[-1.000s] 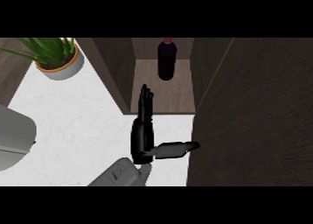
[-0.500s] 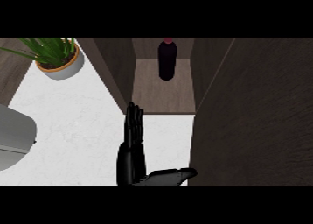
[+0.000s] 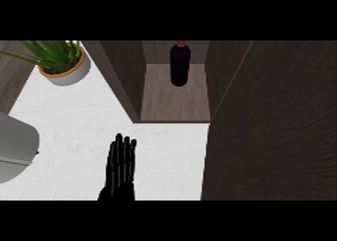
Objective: Pick up the wine, place it into the cabinet and close the cabinet
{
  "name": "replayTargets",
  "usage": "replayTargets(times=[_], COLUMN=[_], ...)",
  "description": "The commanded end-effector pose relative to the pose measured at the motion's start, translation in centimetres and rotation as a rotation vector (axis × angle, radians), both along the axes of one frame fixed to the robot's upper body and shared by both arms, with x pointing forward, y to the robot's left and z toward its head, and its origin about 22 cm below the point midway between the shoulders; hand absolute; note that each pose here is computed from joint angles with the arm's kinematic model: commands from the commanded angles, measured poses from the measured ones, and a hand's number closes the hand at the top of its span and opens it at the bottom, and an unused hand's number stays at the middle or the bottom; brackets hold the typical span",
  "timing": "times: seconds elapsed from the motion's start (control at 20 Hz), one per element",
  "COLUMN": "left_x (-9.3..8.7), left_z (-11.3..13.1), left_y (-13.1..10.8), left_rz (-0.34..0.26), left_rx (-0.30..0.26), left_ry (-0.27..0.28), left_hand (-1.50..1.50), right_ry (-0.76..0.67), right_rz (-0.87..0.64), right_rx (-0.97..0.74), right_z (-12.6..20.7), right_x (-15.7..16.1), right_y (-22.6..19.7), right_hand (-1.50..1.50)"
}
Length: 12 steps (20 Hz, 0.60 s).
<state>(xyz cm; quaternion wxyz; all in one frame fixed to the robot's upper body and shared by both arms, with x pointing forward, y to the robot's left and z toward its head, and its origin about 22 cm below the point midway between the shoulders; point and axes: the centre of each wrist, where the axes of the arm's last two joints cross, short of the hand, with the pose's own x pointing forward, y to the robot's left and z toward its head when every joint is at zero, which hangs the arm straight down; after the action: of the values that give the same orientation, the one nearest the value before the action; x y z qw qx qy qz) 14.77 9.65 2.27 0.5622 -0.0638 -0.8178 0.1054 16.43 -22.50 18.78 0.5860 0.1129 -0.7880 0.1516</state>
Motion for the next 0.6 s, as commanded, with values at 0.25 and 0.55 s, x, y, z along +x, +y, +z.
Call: replayTargets(times=[0.25, 0.55], left_x=[-2.0, -3.3], left_z=[2.2, 2.5], left_y=[4.7, 6.6], left_rz=[-0.083, -0.084], left_rx=[0.022, 0.023], left_ry=[-0.005, -0.025], left_hand=[-1.50, -1.50], right_ry=[-0.017, 0.095], right_rz=[0.146, 0.257], right_rx=[-0.021, 0.030], right_z=[0.7, 0.2], right_x=[-2.5, -2.4], right_y=[0.0, 1.9], right_hand=[1.50, 1.50])
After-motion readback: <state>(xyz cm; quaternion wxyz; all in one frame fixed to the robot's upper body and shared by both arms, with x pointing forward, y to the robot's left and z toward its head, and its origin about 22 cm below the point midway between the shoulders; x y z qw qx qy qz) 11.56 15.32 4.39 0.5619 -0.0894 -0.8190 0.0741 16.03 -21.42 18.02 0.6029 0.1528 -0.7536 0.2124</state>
